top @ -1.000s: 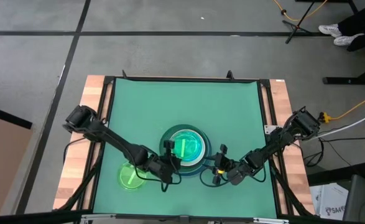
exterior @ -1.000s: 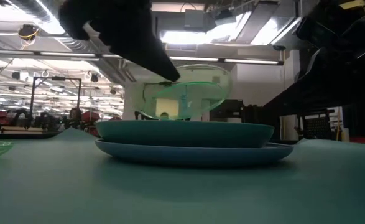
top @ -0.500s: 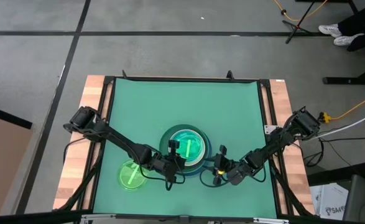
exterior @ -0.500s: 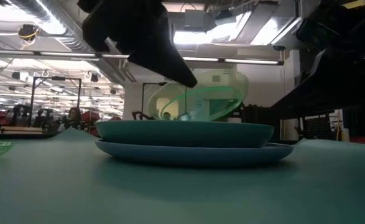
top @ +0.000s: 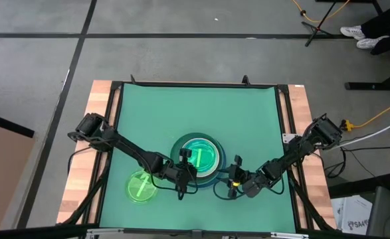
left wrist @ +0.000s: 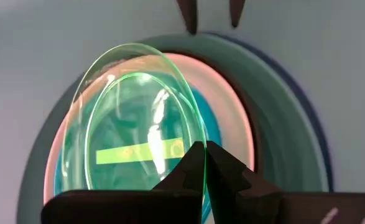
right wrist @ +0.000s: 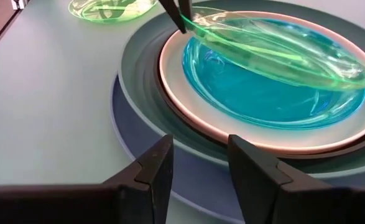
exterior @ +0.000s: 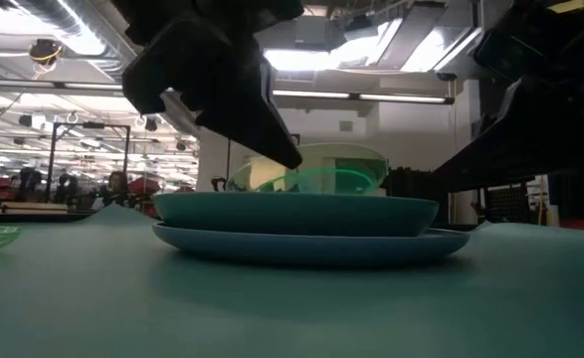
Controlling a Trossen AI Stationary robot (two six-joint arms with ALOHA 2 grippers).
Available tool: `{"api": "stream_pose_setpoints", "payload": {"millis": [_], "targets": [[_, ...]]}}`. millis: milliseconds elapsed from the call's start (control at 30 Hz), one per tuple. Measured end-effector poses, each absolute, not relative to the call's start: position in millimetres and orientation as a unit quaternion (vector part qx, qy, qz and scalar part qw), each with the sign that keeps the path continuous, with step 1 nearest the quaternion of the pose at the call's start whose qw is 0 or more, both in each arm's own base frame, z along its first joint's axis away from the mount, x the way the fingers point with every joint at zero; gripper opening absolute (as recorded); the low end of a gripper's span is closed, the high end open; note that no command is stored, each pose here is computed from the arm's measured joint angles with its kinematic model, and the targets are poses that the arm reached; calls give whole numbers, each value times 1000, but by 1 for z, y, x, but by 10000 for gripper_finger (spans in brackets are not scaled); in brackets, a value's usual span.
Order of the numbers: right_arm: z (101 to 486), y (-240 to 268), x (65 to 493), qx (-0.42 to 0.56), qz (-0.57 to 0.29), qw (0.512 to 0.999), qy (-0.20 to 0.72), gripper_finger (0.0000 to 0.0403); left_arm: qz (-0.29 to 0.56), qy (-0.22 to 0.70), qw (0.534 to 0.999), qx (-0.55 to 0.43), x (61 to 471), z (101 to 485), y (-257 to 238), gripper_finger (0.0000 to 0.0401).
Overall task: Stack plastic plates
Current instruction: Stack the top green plate on top of the light blue plate, then stack the green plate on top of the green plate
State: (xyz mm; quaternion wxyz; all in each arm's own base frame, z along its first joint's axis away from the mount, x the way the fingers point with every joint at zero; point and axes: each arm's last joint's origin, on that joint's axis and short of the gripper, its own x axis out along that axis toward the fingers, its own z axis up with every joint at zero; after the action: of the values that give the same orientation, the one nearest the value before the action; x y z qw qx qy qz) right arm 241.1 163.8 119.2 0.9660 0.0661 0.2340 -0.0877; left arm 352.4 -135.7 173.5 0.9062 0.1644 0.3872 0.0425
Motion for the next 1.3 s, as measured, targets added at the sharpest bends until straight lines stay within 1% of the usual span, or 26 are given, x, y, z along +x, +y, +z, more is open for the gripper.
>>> {"api": "stream_pose_setpoints", "payload": {"millis": [467,567,733,867,1033,1167,1300], "targets": [[119,164,241,74,-86,965,236,143,33,389,908,151,352,170,-133,5],[119,164,241,76,-87,965,235,143,34,390,908,147,352,170,-133,27],[119,164,241,77,-87,965,235,143,37,389,910,141,352,171,-132,82],[119,164,241,77,-87,965,235,143,29,379,914,139,348,184,-138,110],[119,164,241,77,-87,965,236,143,11,379,914,143,337,203,-151,116],[119,164,241,77,-87,965,236,143,7,379,918,114,324,214,-163,116],[119,164,241,77,-87,965,236,143,8,402,912,82,306,217,-177,116]]}}
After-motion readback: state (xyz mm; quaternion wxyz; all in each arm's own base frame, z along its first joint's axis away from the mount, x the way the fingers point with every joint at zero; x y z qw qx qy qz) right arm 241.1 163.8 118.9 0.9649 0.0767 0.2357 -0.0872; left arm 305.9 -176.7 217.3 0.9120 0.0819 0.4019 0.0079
